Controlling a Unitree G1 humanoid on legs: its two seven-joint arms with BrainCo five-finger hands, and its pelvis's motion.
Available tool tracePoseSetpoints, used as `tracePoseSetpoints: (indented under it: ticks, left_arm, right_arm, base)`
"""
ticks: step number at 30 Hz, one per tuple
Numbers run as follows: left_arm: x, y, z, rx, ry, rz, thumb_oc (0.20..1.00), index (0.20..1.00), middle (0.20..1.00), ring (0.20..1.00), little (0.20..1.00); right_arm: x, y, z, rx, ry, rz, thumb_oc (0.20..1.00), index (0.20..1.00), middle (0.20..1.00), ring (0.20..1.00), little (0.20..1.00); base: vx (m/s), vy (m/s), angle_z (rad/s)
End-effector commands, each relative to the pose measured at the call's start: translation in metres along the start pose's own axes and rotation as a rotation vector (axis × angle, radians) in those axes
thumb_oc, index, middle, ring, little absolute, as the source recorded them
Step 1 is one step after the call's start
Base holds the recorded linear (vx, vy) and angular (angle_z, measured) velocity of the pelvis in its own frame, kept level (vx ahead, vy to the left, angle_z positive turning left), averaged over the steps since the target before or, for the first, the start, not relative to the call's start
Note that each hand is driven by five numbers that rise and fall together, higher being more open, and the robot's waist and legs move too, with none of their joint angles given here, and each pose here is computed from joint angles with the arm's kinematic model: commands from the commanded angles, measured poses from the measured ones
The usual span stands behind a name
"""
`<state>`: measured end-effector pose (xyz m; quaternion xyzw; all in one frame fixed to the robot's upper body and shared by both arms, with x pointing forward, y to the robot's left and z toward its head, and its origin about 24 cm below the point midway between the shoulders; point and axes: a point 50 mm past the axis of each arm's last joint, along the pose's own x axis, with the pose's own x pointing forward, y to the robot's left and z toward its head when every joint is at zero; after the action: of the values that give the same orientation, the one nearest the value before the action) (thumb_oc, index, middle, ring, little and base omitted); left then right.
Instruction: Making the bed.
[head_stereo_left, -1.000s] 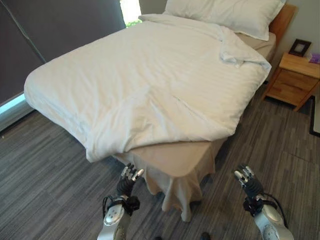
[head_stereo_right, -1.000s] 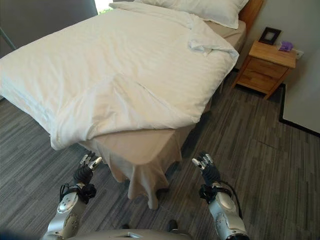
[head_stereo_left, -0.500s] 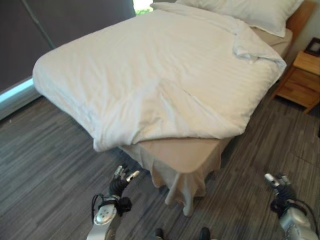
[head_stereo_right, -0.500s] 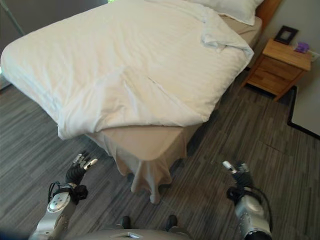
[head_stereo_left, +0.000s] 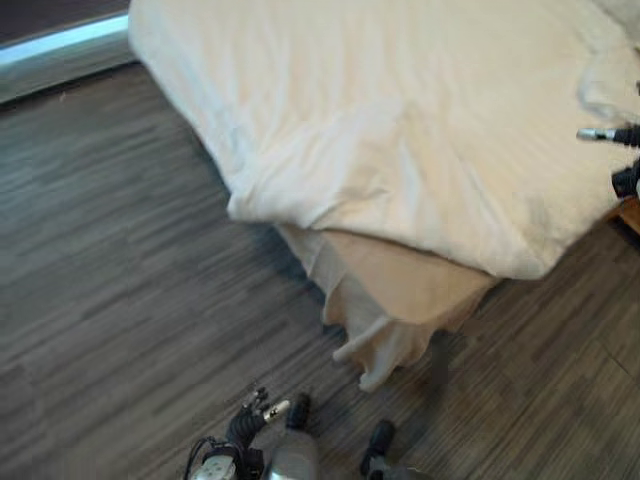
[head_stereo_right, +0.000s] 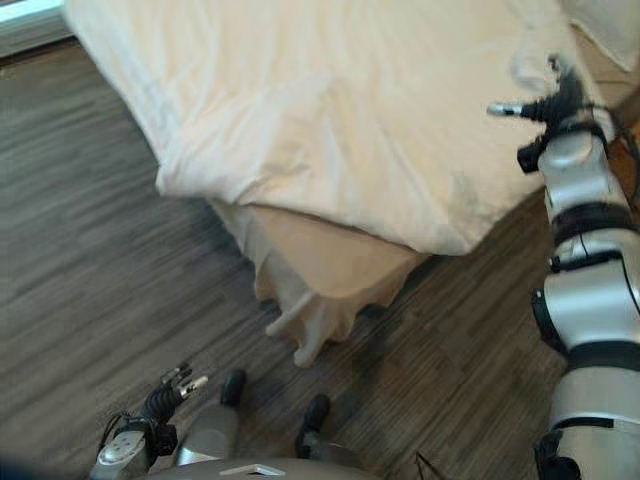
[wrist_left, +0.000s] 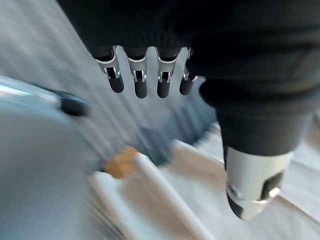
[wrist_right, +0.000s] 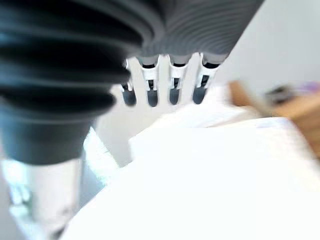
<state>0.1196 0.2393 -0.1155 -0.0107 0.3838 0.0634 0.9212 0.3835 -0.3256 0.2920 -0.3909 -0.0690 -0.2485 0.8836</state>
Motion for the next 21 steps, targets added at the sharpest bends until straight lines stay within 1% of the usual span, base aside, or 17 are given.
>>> tracePoseSetpoints:
  ticks: [1,2,3,6,11,13,16,17,19,21]
  left_arm:
    - [0.008,-0.001,0.018,0.056,-0.058,-0.006,1.0,1.0,1.0,1.0,1.0]
    - [0.008,-0.002,0.018,0.055,-0.059,-0.007,1.0,1.0,1.0,1.0,1.0]
    - [0.01,0.004,0.01,0.077,-0.015,0.022,1.0,1.0,1.0,1.0,1.0]
    - [0.013,0.009,0.003,0.112,0.038,0.063,1.0,1.0,1.0,1.0,1.0]
    - [0.019,0.009,0.004,0.13,0.054,0.083,1.0,1.0,1.0,1.0,1.0]
    - [0.022,0.005,0.014,0.132,0.013,0.07,1.0,1.0,1.0,1.0,1.0]
    - [0.026,-0.003,0.033,0.12,-0.068,0.042,1.0,1.0,1.0,1.0,1.0]
    - [0.027,-0.009,0.054,0.094,-0.154,0.021,1.0,1.0,1.0,1.0,1.0]
    - [0.028,-0.013,0.059,0.081,-0.174,0.008,1.0,1.0,1.0,1.0,1.0]
    - [0.03,-0.024,0.071,0.094,-0.222,-0.015,1.0,1.0,1.0,1.0,1.0]
  right_arm:
    - [0.006,-0.037,0.026,-0.152,-0.077,-0.112,1.0,1.0,1.0,1.0,1.0]
    - [0.007,-0.037,0.028,-0.153,-0.079,-0.113,1.0,1.0,1.0,1.0,1.0]
    - [0.008,-0.043,0.037,-0.185,-0.091,-0.135,1.0,1.0,1.0,1.0,1.0]
    - [0.01,-0.052,0.051,-0.208,-0.114,-0.178,1.0,1.0,1.0,1.0,1.0]
    - [0.01,-0.072,0.067,-0.267,-0.138,-0.248,1.0,1.0,1.0,1.0,1.0]
    - [0.009,-0.09,0.081,-0.335,-0.164,-0.307,1.0,1.0,1.0,1.0,1.0]
    - [0.004,-0.12,0.094,-0.266,-0.191,-0.421,1.0,1.0,1.0,1.0,1.0]
    - [0.0,-0.136,0.105,-0.229,-0.237,-0.48,1.0,1.0,1.0,1.0,1.0]
    - [-0.002,-0.14,0.109,-0.221,-0.254,-0.491,1.0,1.0,1.0,1.0,1.0]
    - [-0.004,-0.134,0.128,-0.225,-0.338,-0.479,1.0,1.0,1.0,1.0,1.0]
  base:
    - [0.02,0.01,0.29]
    - [0.02,-0.003,0.23]
    - [0.02,-0.007,0.3]
    - [0.01,-0.018,0.23]
    - [0.0,-0.017,0.19]
    - [-0.03,-0.046,0.09]
    - [-0.08,-0.036,0.11]
    - [-0.09,-0.027,0.16]
    - [-0.06,-0.015,0.04]
    - [-0.06,0.03,-0.01]
